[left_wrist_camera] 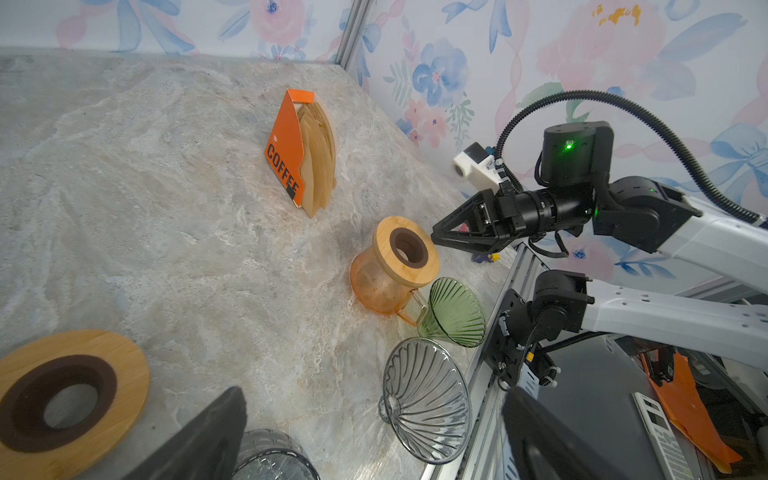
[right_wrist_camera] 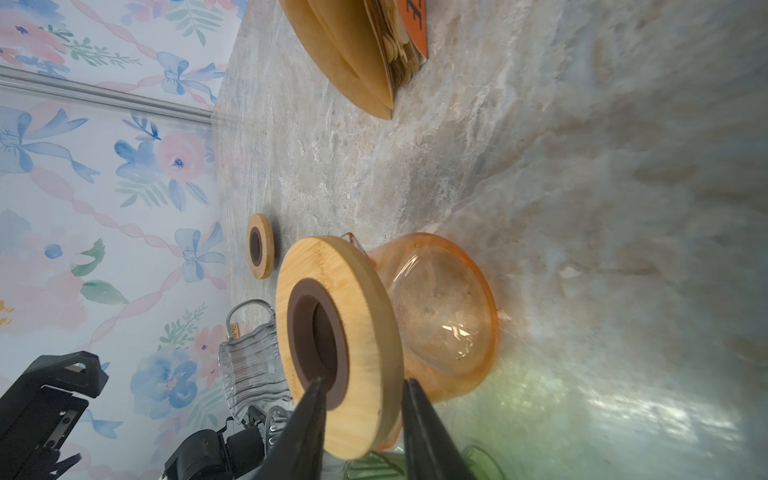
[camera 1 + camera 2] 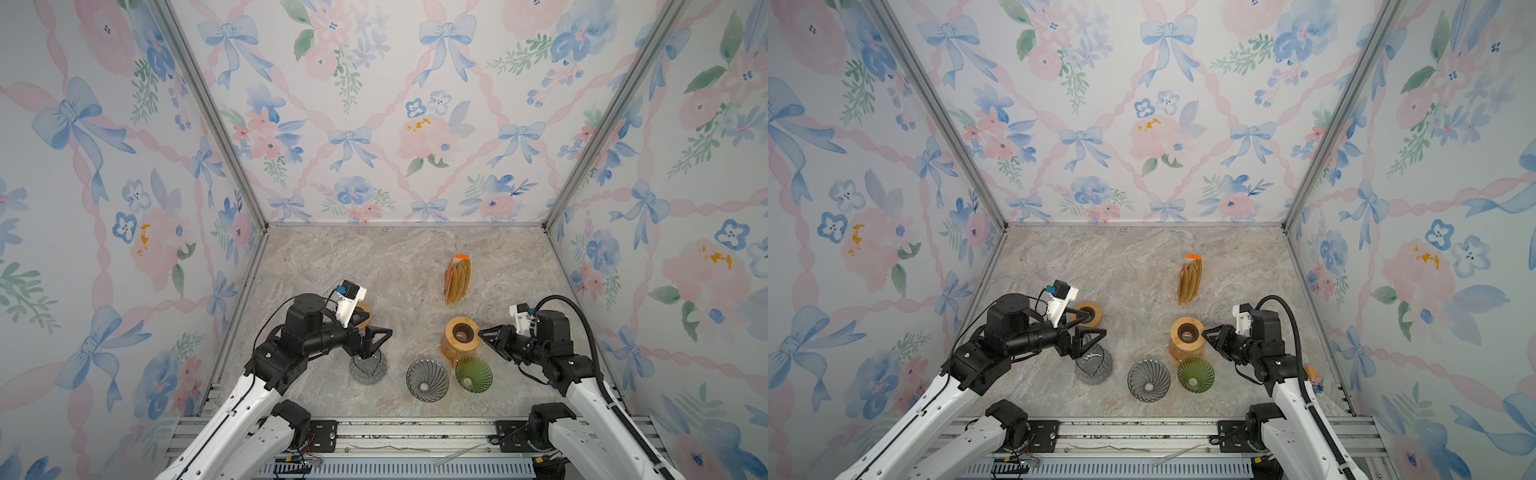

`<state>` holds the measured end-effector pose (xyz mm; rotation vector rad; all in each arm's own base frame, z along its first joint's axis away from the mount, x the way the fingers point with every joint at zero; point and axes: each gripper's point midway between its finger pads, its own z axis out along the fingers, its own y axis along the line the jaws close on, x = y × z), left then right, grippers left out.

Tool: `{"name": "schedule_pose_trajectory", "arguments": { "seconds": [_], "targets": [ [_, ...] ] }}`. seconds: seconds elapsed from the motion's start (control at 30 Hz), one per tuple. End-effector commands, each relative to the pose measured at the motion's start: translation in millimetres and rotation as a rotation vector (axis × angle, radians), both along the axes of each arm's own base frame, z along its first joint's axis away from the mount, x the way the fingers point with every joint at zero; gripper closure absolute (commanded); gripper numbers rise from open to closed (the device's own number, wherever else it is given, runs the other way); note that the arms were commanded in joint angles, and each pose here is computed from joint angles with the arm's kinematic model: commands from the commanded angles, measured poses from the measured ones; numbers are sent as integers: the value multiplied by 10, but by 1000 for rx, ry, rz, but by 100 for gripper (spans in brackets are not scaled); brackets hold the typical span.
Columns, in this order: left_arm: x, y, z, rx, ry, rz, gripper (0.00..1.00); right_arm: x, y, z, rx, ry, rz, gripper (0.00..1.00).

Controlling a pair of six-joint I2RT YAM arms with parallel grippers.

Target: Place the coffee filter in the dripper

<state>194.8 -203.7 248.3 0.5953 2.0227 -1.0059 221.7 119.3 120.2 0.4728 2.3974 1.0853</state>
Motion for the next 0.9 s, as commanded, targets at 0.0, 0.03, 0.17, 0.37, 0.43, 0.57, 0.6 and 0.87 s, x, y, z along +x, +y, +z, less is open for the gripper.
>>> {"name": "schedule_pose_trajectory", "arguments": {
  "seconds": [0.0,0.03,0.17,0.37,0.43,0.57,0.6,0.87],
  "targets": [
    [-9,11,23,-12,-16,-3,2,-30,-21,58,-70,-16,18,65],
    [-5,10,21,-12,-15,-2,2,-33,-14,67,-82,-21,23,64],
    [-5,7,7,-11,-10,-3,2,-56,-9,63,-180,-34,40,59],
    [9,17,8,-19,-1,13,2,-87,21,91,-333,-70,63,52],
    [9,1,2,-25,9,9,2,-105,46,105,-362,-81,69,50],
    [52,13,-63,-22,35,36,2,-155,95,154,-417,-115,99,44],
    [52,14,-77,-25,46,41,2,-171,93,154,-429,-115,104,43],
    [-10,-127,-126,-38,73,56,2,-422,16,142,-464,-62,137,38]
  ]
}}
